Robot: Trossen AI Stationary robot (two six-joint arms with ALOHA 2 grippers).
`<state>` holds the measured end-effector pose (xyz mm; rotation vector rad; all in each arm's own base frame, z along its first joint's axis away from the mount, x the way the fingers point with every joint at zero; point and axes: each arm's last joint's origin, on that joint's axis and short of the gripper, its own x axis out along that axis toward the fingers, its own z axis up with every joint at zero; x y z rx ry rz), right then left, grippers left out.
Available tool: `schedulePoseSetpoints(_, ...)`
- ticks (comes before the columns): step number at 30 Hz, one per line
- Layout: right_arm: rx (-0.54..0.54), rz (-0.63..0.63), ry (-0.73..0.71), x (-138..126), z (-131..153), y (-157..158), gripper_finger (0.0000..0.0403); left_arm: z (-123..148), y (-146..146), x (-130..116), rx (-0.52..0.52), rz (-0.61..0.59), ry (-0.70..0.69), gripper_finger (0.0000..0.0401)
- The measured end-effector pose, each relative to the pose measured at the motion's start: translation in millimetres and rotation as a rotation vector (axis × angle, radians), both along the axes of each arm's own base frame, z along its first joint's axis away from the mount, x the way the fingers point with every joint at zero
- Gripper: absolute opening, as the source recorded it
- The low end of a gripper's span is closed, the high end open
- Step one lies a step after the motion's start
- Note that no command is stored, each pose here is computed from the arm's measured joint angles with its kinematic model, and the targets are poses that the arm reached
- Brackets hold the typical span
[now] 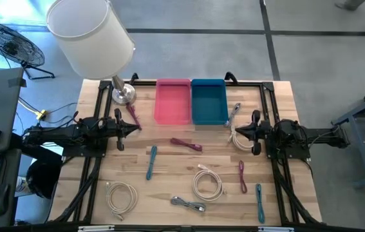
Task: Pick & Place USB Port
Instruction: Put the top white and black charger cable into the blue bin
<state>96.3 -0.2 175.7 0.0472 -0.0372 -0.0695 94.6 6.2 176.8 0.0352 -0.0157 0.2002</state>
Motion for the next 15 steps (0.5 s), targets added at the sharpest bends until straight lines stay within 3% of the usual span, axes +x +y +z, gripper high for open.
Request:
schedulePoseSetpoints(7, 0.123, 0.152, -0.035, -0.2, 3.4, 4.2, 0.0, 0.1, 0.0, 0.0, -0.001, 0.0, -0.001, 0.0001)
schedulePoseSetpoints(15, 0.081, 0.165, -0.079, -1.1, 9.5, 4.6, 0.0, 0.0, 0.0, 0.0, 0.015, 0.001, 0.002, 0.0001)
